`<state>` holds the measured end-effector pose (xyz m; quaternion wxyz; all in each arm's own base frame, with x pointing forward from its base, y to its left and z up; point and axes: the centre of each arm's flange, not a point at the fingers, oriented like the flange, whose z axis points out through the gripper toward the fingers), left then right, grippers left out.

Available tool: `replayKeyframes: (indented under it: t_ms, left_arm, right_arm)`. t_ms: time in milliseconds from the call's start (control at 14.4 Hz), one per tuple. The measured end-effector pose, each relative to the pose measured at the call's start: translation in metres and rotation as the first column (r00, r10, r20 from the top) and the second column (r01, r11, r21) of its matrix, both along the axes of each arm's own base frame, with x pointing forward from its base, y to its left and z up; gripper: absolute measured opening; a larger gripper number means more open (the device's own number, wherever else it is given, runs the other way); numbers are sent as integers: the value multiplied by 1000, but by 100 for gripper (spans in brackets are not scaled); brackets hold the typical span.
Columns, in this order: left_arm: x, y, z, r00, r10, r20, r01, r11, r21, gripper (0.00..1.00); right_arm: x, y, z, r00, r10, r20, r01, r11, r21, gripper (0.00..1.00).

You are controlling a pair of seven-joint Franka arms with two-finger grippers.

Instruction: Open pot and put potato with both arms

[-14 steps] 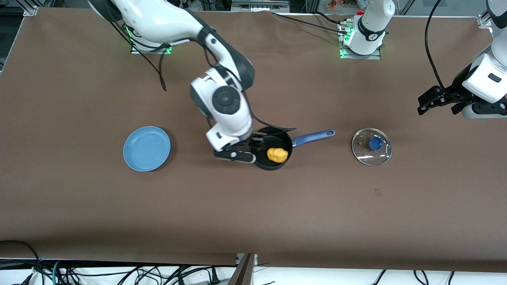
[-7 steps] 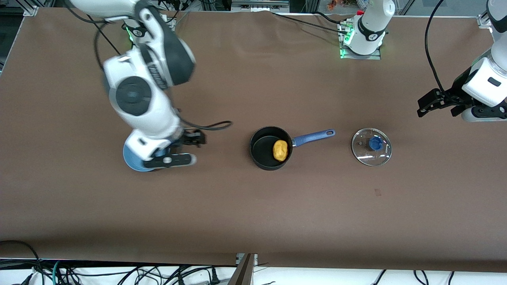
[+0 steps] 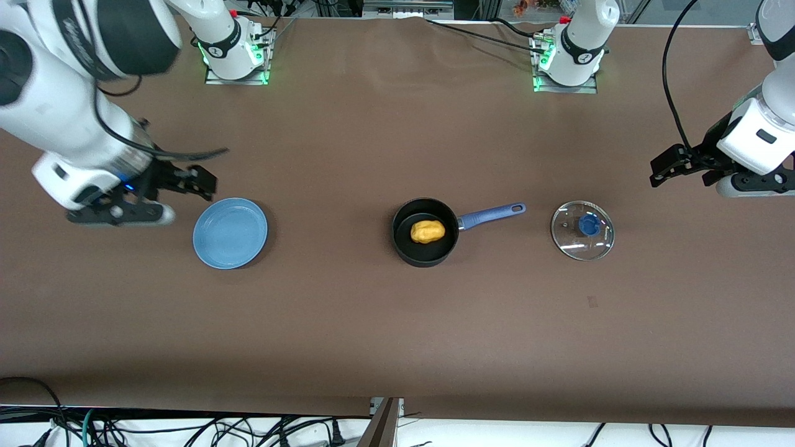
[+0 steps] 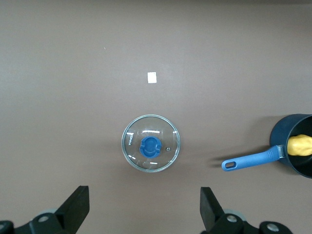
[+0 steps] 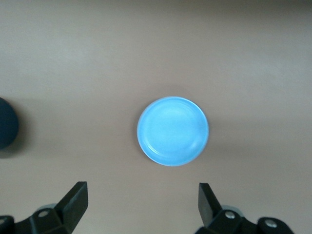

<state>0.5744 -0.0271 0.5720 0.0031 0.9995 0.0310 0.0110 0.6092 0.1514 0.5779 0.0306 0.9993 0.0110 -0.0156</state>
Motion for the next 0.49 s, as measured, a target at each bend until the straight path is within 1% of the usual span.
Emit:
replayKeyframes:
  t_ms: [70,278,418,487]
  left_arm:
    - [1,0,-2,1000,0,-3,0,1000,0,100]
    - [3,0,-7,1000,1,-12,-1,1000,1,100]
    - [4,1,-8,1000,2,-13,-2,1000,1,100]
    - [4,1,-7,1000,3,-13,-3,1000,1,100]
  right_arm:
    - [-6,-12,8,1000,-7,7,7,1000,-2,100]
    - [-23,-55,47,997,-52,57,52,999,1,100]
    - [-35,-83,65,994,-89,69,89,996,2,100]
    - [-38,-92,68,994,-94,63,94,996,1,100]
